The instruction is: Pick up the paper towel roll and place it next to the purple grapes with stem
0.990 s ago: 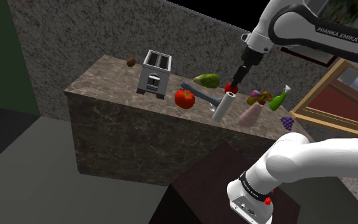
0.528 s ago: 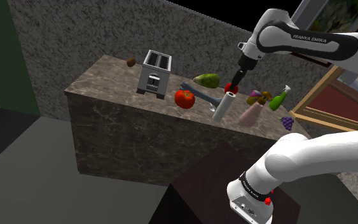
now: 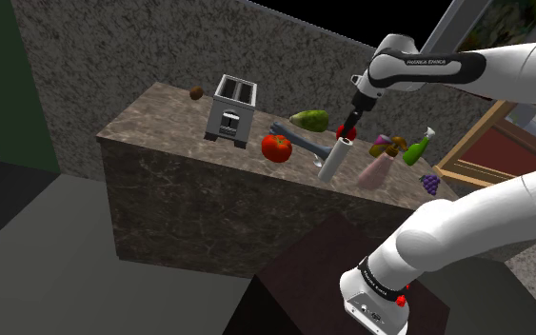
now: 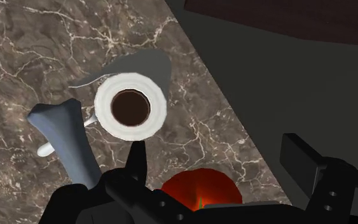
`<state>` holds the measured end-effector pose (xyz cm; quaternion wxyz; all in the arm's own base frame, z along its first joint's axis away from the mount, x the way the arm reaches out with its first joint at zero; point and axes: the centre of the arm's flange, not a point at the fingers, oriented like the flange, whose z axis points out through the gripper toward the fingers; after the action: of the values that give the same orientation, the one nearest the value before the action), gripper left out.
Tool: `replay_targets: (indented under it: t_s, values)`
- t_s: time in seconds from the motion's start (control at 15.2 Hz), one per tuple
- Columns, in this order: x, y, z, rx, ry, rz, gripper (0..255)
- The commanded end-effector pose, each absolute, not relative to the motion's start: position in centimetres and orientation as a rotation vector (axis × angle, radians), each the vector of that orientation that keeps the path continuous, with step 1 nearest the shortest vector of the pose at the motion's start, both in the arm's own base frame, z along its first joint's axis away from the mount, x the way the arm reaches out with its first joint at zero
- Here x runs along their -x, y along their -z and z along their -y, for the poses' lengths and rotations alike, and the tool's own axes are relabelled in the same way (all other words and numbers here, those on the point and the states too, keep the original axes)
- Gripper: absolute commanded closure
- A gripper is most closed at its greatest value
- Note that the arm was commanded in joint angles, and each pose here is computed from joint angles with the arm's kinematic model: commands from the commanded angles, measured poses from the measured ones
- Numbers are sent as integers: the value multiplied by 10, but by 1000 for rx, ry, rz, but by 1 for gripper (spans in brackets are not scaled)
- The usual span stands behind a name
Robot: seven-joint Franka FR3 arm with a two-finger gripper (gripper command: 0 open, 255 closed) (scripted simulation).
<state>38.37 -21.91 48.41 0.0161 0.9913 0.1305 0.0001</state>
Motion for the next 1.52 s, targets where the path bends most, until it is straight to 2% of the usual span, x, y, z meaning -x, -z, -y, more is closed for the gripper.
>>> replay_targets:
  t_s: [0.0,0.2,0.73,1.25,1.32,1.45]
  values:
    - [-395,-473,241,-3081,2,-417,0]
    - [-409,-455,274,-3081,5,-431,0]
    - [-409,-415,275,-3081,5,-431,0]
    - [-409,-415,275,-3081,5,-431,0]
    - [-409,-415,275,-3081,5,-431,255]
    - [-409,-415,275,-3081,5,-431,255]
